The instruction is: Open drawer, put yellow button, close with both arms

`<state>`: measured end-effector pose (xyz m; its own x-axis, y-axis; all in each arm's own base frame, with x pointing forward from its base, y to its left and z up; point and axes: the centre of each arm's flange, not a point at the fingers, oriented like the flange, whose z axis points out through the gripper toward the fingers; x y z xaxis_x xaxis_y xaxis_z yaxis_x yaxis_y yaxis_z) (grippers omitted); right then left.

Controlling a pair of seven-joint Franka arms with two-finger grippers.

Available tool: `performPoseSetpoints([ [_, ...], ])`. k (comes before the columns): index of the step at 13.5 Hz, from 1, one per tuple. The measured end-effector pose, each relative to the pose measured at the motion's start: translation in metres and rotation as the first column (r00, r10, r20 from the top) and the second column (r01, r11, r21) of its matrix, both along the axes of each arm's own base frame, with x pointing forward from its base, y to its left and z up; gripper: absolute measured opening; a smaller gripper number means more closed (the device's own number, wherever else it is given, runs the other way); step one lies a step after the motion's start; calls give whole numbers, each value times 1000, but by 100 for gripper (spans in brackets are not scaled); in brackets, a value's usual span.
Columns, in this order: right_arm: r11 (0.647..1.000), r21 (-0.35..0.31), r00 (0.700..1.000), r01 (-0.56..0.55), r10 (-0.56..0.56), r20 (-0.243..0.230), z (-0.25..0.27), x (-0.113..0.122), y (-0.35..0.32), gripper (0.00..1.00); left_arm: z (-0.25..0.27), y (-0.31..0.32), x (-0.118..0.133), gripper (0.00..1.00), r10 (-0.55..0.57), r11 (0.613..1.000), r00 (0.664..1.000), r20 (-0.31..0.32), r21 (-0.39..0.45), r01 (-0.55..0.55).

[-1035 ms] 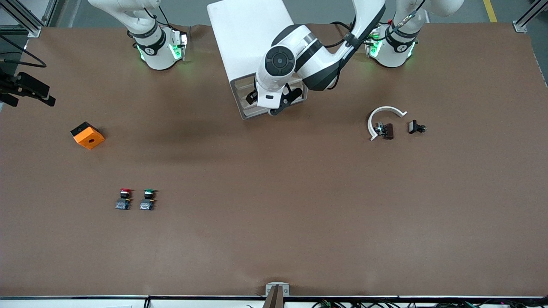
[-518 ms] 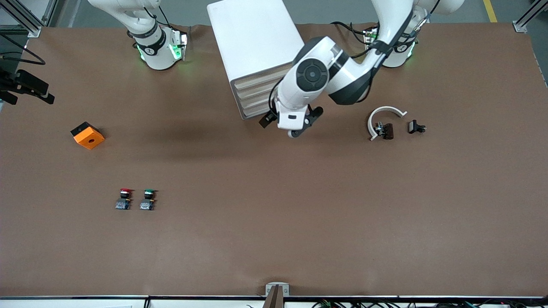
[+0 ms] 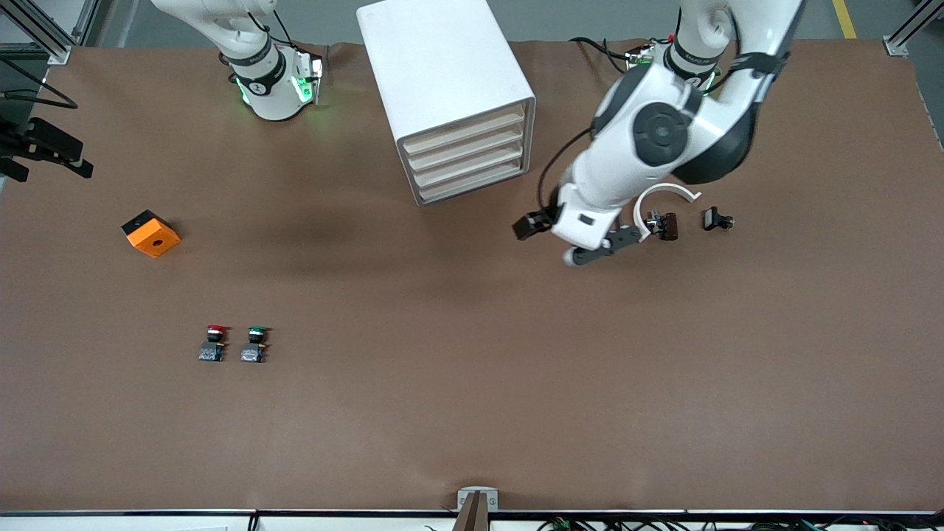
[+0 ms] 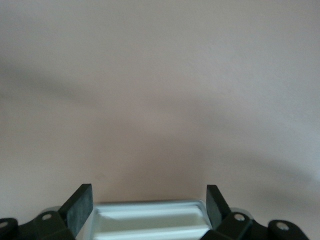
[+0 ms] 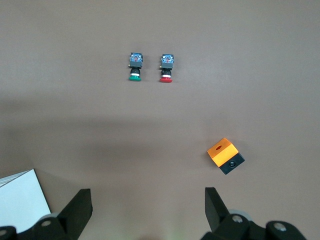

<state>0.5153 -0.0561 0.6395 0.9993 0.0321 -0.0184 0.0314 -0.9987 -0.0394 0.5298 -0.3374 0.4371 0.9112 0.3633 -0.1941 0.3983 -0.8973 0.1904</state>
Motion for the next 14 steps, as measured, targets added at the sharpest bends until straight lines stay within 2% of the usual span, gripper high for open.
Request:
performPoseSetpoints([
  [4,1000,1,1000,2,-2,-3,0,-1,-1,100,26,125,22,100,72,997,995,65,32,-75],
  [5,1000,1,1000,2,-2,-6,1,-2,-1,100,32,160,26,100,53,998,996,77,36,-56],
  [9,1000,2,1000,4,-4,-12,2,-4,-1,100,42,272,35,100,-152,988,983,103,39,149],
  [12,1000,0,1000,20,-19,-17,3,-5,5,100,82,323,22,100,-236,972,959,159,59,229],
  [14,1000,-1,1000,16,-16,-17,3,-5,8,100,107,338,11,100,-278,959,942,189,109,262],
])
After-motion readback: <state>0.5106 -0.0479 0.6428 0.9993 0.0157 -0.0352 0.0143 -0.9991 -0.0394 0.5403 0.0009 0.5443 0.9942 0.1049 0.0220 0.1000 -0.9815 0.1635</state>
